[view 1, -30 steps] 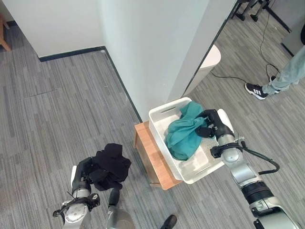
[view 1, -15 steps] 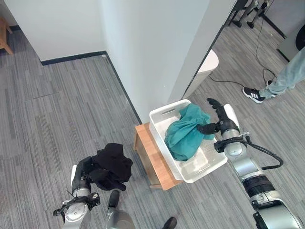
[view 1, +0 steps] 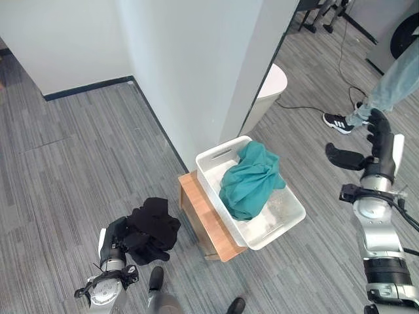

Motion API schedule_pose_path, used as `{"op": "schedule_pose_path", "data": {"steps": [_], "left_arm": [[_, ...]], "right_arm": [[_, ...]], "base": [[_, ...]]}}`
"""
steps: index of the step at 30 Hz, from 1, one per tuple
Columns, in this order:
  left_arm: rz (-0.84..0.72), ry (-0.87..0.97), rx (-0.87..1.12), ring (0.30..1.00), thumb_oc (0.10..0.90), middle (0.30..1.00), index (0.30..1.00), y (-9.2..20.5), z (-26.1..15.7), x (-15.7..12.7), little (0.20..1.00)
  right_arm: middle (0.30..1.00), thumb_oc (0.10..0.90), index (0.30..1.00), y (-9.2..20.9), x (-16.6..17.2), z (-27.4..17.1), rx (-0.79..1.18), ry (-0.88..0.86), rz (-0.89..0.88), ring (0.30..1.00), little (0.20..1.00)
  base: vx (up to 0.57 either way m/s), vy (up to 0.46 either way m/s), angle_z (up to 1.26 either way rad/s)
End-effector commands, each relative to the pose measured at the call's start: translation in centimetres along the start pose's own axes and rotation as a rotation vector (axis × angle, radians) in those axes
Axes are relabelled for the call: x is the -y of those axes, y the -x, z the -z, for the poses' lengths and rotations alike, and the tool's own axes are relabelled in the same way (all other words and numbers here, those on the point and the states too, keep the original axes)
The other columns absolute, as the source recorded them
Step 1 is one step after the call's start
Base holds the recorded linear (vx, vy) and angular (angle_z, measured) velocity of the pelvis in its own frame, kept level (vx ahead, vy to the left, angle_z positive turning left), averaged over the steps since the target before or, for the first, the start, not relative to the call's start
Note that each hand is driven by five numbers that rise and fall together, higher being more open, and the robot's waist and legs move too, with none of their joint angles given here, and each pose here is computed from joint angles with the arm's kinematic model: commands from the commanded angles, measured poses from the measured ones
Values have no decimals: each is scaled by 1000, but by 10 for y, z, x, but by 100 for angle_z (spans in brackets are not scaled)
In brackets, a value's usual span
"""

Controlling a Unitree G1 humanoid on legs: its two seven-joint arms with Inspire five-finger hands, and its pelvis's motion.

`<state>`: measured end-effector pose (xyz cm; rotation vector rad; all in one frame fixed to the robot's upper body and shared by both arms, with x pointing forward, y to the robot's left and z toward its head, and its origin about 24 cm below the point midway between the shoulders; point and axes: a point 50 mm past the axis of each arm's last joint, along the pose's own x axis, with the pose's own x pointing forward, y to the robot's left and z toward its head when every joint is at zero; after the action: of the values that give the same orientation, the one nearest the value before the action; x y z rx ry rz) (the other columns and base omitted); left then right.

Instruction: Pick up bed clothes into laundry basket.

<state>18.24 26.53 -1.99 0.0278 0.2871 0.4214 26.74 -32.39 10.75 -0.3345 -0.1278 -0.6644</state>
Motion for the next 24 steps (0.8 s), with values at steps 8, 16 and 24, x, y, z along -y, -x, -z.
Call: {"op": "schedule_pose_path", "data": {"steps": [8, 16, 24], "left_arm": [[-111, -55, 821, 300, 400, 300, 300, -12, -191, -20, 300], [390, 94, 1107, 300, 400, 300, 300, 13, -278, 78, 300], [571, 163, 1098, 300, 400, 300, 300, 9, -328, 129, 300]], "right_arm": [[900, 800, 900, 53, 7, 109, -338, 590, -178, 900, 900], [900, 800, 900, 169, -21, 204, -840, 905, -691, 900, 900], [900, 800, 900, 183, -26, 203, -801, 894, -789, 900, 900]], "base": [[5, 4, -9], [5, -1, -3], [-4, -22, -10]]}}
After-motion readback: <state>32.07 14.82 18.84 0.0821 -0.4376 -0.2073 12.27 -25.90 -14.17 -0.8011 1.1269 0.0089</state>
